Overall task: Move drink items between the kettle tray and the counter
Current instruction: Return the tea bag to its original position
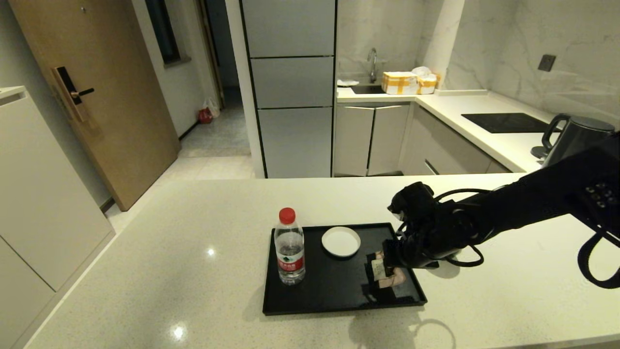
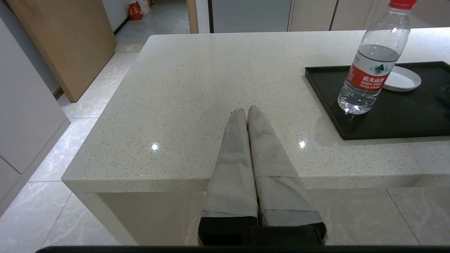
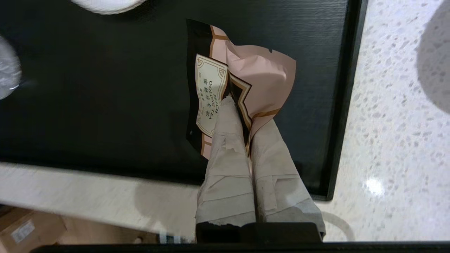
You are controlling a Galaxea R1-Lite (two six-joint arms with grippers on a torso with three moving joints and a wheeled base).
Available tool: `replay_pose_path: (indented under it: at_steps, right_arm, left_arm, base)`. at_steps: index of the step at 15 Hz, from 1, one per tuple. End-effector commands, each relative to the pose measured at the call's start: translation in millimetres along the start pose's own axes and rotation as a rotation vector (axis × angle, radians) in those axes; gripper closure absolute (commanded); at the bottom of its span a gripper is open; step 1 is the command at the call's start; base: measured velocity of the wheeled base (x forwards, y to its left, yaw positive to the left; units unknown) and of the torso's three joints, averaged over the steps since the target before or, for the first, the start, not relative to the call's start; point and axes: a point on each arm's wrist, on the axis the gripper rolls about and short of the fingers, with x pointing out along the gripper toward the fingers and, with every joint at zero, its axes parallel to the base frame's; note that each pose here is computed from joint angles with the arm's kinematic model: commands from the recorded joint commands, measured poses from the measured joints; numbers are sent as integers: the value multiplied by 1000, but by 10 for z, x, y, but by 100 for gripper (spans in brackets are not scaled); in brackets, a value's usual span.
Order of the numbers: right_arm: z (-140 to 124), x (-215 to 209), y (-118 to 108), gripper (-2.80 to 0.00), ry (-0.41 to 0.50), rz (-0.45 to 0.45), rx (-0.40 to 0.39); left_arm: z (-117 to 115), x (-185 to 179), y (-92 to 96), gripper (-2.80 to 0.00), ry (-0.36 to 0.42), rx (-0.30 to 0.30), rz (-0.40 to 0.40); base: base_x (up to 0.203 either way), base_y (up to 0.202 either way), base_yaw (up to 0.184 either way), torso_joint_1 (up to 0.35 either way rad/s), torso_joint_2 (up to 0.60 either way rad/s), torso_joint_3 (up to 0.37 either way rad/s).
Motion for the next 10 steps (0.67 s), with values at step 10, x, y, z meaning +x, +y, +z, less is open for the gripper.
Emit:
replay_pose_path:
  at_steps: [10]
  right_arm:
    - [47,200,-201,0,0,-52,48]
  left_arm:
    - [-4,0,0,0,-1,1,0]
  base:
    - [0,0,0,0,0,0]
